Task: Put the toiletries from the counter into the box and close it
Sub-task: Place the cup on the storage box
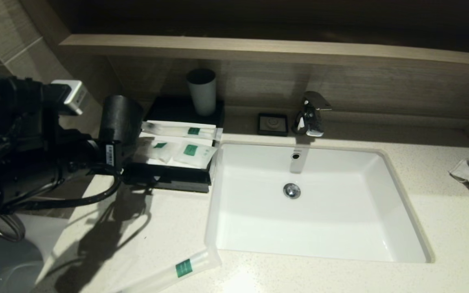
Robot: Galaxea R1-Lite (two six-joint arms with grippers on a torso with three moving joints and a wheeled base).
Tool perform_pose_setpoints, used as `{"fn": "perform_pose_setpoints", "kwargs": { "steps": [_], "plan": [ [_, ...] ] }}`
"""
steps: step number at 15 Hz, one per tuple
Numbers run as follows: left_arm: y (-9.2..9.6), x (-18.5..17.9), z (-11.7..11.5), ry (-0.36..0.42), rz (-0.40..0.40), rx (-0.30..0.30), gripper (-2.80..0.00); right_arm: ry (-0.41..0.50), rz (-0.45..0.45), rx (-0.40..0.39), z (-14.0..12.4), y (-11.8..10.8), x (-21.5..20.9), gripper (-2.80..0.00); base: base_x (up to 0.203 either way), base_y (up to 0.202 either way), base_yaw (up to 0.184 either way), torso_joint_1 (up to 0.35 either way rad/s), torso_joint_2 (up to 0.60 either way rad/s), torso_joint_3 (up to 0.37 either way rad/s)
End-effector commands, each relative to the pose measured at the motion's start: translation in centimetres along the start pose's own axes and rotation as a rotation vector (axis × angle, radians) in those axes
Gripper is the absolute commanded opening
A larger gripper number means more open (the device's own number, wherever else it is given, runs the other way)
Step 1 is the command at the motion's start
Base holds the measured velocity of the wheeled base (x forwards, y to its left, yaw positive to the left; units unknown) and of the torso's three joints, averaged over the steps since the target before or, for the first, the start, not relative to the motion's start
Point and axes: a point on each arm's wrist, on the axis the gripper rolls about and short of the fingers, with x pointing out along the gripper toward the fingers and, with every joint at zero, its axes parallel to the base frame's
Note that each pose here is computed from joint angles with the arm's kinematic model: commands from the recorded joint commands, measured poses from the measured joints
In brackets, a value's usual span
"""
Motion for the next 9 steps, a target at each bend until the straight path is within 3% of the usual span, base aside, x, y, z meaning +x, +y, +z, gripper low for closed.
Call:
{"fn": "perform_pose_setpoints", "kwargs": {
  "steps": [1,4,9],
  "plan": [
    [-0.1,0.2,-0.3,-0.049,-0.012,-0.029,-2.80,0.000,0.000,0.000,0.0,0.0,0.0,-2.80,0.000,0.000,0.000,0.000,0.00,0.000],
    [-0.6,2.4,-1.1,-0.163,-0.022,-0.061,-2.80,0.000,0.000,0.000,0.0,0.0,0.0,-2.80,0.000,0.000,0.000,0.000,0.00,0.000],
    [-1.2,4.8,-2.2,-0.199,-0.020,-0.063,-2.80,0.000,0.000,0.000,0.0,0.0,0.0,-2.80,0.000,0.000,0.000,0.000,0.00,0.000]
  ]
}}
